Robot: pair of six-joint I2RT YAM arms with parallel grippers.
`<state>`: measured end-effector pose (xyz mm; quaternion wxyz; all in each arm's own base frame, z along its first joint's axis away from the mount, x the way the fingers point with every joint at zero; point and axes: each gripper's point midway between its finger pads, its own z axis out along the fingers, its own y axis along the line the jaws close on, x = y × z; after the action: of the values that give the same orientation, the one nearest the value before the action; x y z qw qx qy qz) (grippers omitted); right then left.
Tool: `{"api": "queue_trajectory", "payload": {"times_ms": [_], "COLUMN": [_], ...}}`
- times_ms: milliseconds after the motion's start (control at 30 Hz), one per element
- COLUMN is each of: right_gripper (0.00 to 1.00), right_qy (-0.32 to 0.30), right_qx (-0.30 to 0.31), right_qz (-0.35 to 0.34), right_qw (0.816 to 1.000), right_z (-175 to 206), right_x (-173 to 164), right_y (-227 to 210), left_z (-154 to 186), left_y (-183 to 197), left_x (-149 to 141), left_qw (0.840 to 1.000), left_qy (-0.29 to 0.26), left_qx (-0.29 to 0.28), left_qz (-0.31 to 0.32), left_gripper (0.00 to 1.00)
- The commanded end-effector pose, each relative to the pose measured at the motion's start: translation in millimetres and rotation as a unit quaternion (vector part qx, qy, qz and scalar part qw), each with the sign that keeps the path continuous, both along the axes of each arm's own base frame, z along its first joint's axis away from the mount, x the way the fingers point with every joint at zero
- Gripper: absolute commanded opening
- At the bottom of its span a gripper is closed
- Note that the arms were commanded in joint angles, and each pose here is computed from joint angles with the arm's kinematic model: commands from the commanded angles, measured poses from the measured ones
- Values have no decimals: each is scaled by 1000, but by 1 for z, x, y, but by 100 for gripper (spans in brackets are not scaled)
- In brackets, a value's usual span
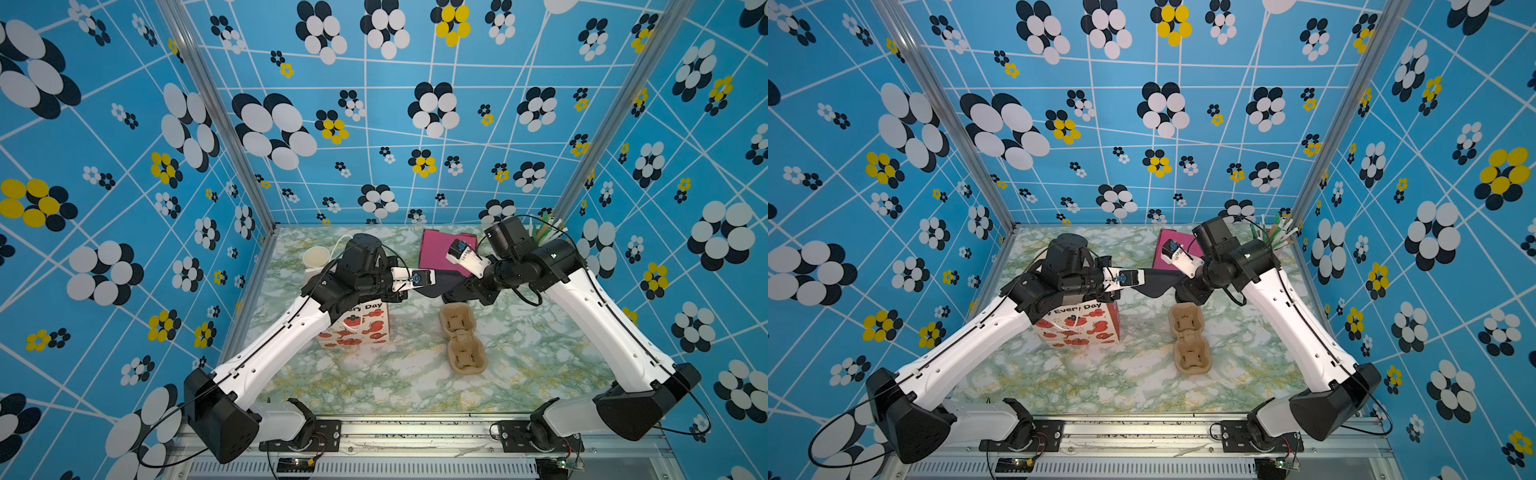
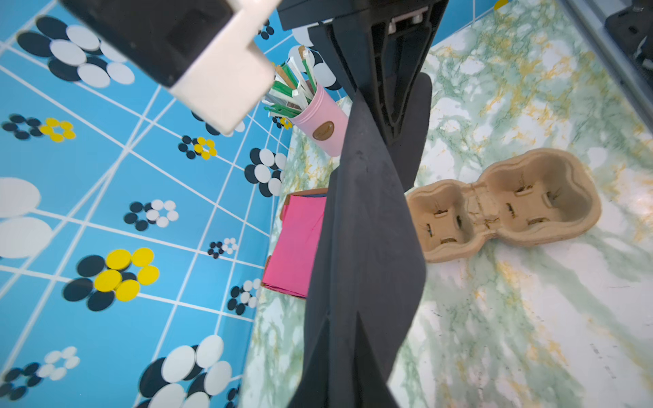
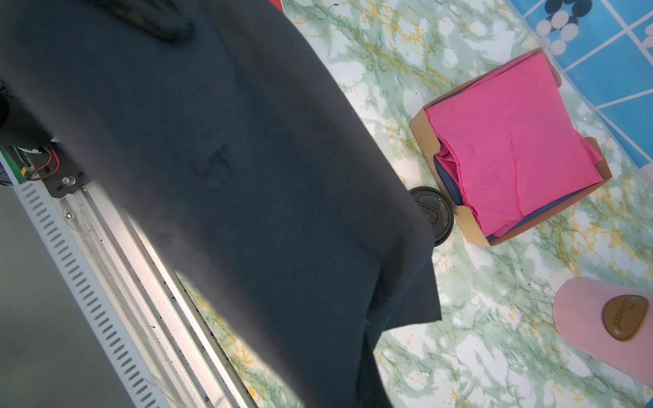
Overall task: Pack a coffee takeout order
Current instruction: Place the napkin in the takeout bag.
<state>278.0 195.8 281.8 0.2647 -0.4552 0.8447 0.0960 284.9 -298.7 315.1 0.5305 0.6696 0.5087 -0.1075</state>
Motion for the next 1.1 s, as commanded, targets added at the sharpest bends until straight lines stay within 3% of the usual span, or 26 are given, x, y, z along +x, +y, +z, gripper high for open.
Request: {"api": "queue_trajectory", "payload": {"times_ms": [0, 133, 400, 467, 633, 833, 1067], "right_gripper": [0, 1, 27, 25, 1, 0, 53], "right_qy": [-13, -18, -26, -28, -25, -36, -66], "right_qx": [10, 6, -9, -5, 7, 9, 5], "right_qz": [11, 12, 16, 19, 27, 25, 11], "right_qw": [1000, 1000, 1000, 999, 999, 999, 998], "right_z": [5, 2, -9, -9, -8, -6, 2], "right_x": [-4, -4, -5, -6, -8, -5, 2], "right_y": [0, -2, -7, -6, -2, -1, -6], "left_z": [13, 22, 37, 36, 37, 44, 52], "left_y": [5, 10, 21, 22, 25, 28, 43], "left_x": [-5, -6, -7, -7, -5, -7, -4], "left_qw": [1000, 1000, 1000, 1000, 1000, 999, 997], "left_qy": [-9, -14, -22, -22, -27, -30, -48], "left_qx": [-6, -7, -7, -4, 3, 2, 42], "left_qz": [-1, -4, 0, 0, 8, 12, 40], "left_gripper": [0, 0, 0, 0, 0, 0, 0]}}
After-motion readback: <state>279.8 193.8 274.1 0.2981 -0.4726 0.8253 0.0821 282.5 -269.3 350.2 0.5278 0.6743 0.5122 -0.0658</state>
